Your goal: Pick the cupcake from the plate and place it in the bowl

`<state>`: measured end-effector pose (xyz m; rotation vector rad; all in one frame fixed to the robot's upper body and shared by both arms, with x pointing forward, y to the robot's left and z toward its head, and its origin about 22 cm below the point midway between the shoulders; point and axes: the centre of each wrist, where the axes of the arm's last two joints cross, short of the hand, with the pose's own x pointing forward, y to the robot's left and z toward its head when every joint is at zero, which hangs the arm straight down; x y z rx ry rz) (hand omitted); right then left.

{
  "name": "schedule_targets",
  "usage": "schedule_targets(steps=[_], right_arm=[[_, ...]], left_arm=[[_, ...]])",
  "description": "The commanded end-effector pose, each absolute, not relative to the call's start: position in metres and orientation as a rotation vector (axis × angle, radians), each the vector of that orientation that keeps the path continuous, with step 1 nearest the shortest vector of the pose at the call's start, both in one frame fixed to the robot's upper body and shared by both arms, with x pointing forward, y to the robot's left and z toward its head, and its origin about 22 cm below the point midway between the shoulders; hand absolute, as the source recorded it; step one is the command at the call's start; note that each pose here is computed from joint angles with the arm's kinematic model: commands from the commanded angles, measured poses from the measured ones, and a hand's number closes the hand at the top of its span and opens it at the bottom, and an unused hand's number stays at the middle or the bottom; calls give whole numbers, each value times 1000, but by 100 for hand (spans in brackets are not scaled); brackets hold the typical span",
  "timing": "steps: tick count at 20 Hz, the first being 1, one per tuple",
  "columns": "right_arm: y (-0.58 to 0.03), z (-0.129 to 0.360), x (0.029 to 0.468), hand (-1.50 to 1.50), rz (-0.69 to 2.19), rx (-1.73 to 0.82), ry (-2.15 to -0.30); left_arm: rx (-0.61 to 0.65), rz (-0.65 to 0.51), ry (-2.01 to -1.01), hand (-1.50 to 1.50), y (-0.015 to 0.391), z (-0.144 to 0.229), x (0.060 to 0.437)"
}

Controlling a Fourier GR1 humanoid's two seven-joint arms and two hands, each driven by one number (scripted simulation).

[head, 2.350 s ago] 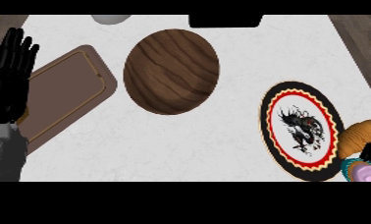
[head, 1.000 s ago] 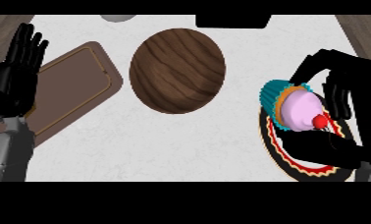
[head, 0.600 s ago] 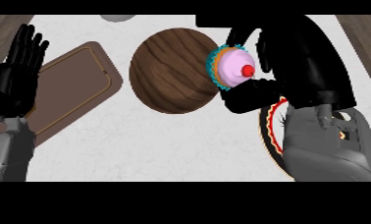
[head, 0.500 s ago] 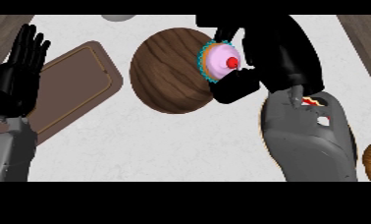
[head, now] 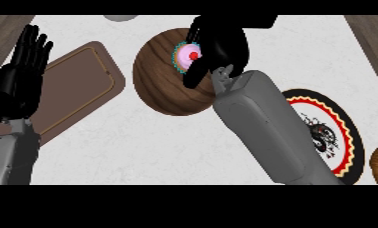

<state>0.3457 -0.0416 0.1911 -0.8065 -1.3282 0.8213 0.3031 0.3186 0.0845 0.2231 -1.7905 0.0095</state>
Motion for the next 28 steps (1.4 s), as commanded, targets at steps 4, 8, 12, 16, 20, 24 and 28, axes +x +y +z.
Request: schedule_targets(steps=[4, 8, 12, 16, 20, 24, 28], right_arm=[[-40, 128, 380, 150, 693, -896, -1165], [-36, 106, 383, -150, 597, -798, -1167], [-46, 90, 382, -150, 424, -677, -1275], [-48, 91, 389, -150, 302, -680, -1432], [-64, 80, 388, -150, 131, -773, -1552], [-81, 100, 396, -150, -24, -789, -1524], [-129, 96, 377, -150, -128, -765, -1534]], left_arm=[[210, 6, -1782, 0, 314, 81, 304], [213, -1, -1801, 0, 307, 86, 305], [214, 7, -1818, 0, 313, 92, 310], [220, -12, -1809, 0, 326, 87, 297], [223, 19, -1800, 0, 318, 74, 298], [243, 21, -1784, 0, 323, 77, 303], [270, 43, -1770, 0, 346, 85, 302]])
